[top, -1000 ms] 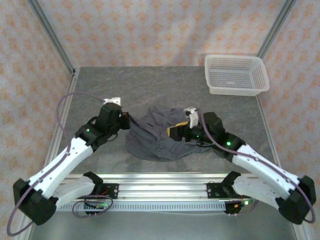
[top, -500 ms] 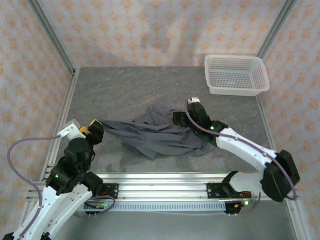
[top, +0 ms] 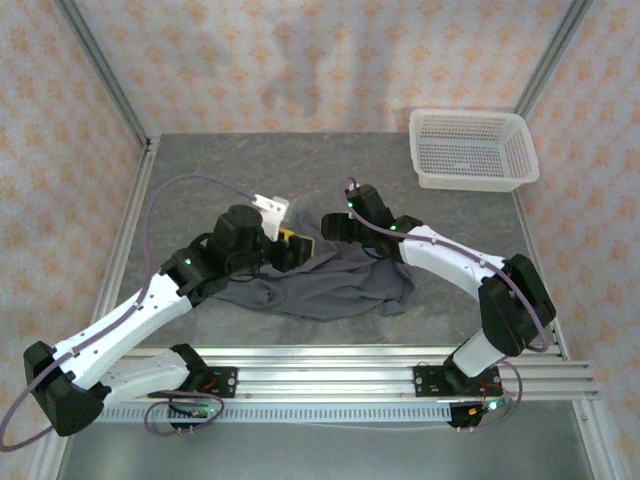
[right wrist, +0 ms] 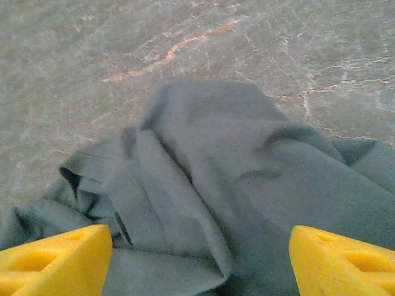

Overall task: Fold the inside-out t-shirt
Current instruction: Turn the T-shirt inside out at the center of the table.

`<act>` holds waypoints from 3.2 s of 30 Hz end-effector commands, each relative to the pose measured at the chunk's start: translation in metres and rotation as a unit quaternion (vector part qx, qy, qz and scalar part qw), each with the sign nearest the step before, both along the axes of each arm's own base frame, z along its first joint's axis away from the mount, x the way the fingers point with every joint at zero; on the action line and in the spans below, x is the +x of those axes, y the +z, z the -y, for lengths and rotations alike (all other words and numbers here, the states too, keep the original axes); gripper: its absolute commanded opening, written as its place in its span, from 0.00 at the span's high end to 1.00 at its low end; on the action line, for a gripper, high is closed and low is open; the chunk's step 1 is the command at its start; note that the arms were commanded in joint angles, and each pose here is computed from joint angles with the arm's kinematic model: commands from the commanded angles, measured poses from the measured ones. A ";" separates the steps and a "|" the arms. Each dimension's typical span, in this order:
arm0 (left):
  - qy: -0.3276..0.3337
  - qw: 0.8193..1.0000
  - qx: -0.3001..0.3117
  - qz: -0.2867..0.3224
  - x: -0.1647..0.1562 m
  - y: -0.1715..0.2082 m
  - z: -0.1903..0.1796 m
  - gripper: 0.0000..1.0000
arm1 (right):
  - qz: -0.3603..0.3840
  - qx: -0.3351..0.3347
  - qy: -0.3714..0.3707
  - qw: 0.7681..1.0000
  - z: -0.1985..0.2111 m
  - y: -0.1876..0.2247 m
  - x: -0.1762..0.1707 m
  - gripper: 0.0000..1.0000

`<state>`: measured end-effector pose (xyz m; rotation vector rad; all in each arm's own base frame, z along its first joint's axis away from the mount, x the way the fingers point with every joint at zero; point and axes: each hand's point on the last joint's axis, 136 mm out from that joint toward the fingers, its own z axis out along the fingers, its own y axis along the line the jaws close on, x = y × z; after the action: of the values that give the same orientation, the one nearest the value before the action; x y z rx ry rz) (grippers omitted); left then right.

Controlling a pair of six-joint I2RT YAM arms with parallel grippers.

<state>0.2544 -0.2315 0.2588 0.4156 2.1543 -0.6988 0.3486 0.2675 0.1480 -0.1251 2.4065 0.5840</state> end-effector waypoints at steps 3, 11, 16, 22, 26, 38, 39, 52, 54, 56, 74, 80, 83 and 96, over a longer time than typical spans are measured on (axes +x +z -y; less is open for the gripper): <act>0.178 0.983 0.016 0.049 0.019 0.026 -0.068 0.35 | 0.021 0.025 0.002 0.999 -0.016 0.015 0.029 0.23; 0.342 0.932 0.002 -0.119 0.057 -0.043 -0.142 0.36 | -0.053 -0.082 0.005 0.995 -0.046 -0.076 0.076 0.28; 0.319 0.925 0.003 -0.205 0.074 -0.101 -0.120 0.36 | -0.055 -0.066 0.052 0.995 -0.063 -0.065 0.080 0.94; 0.304 0.924 -0.025 -0.231 0.093 -0.125 -0.101 0.35 | 0.019 0.044 0.088 0.995 -0.074 0.040 0.067 1.00; 0.291 0.932 -0.039 -0.211 0.096 -0.110 -0.097 0.35 | 0.071 0.093 0.097 0.988 -0.071 0.102 0.056 1.00; 0.228 0.945 -0.192 -0.132 0.069 -0.029 -0.079 0.36 | 0.124 0.203 0.138 0.961 -0.078 0.187 0.027 1.00; 0.212 0.945 -0.205 -0.139 0.069 -0.029 -0.072 0.36 | 0.125 0.212 0.147 0.958 -0.080 0.189 0.023 1.00; 0.200 0.886 -0.376 -0.185 0.124 -0.030 -0.033 0.81 | 0.102 0.261 0.173 0.944 -0.079 0.190 -0.004 1.00; 0.207 0.887 -0.376 -0.173 0.123 -0.023 -0.038 1.00 | 0.099 0.235 0.146 0.956 -0.069 0.179 -0.001 1.00; 0.219 0.896 -0.355 -0.152 0.119 -0.012 -0.048 1.00 | 0.098 0.200 0.110 0.969 -0.054 0.161 0.003 1.00; 0.338 0.925 -0.111 -0.133 0.033 -0.044 -0.141 1.00 | -0.109 0.064 0.199 0.972 -0.027 -0.078 -0.132 0.80; 0.318 0.910 -0.139 -0.228 0.000 -0.123 -0.111 1.00 | 0.021 0.005 0.164 0.986 -0.016 -0.011 -0.087 0.59; 0.301 0.918 -0.102 -0.236 -0.021 -0.140 -0.094 1.00 | 0.064 0.000 0.124 0.990 -0.014 0.026 -0.053 0.58; 0.364 0.927 -0.003 -0.088 -0.043 -0.083 -0.153 0.49 | 0.027 0.019 0.134 0.990 -0.047 0.021 -0.006 0.50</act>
<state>0.2057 -0.1294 0.1256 -0.4347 2.4485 -0.5291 0.3445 0.3050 0.1756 -0.3811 2.3092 0.7378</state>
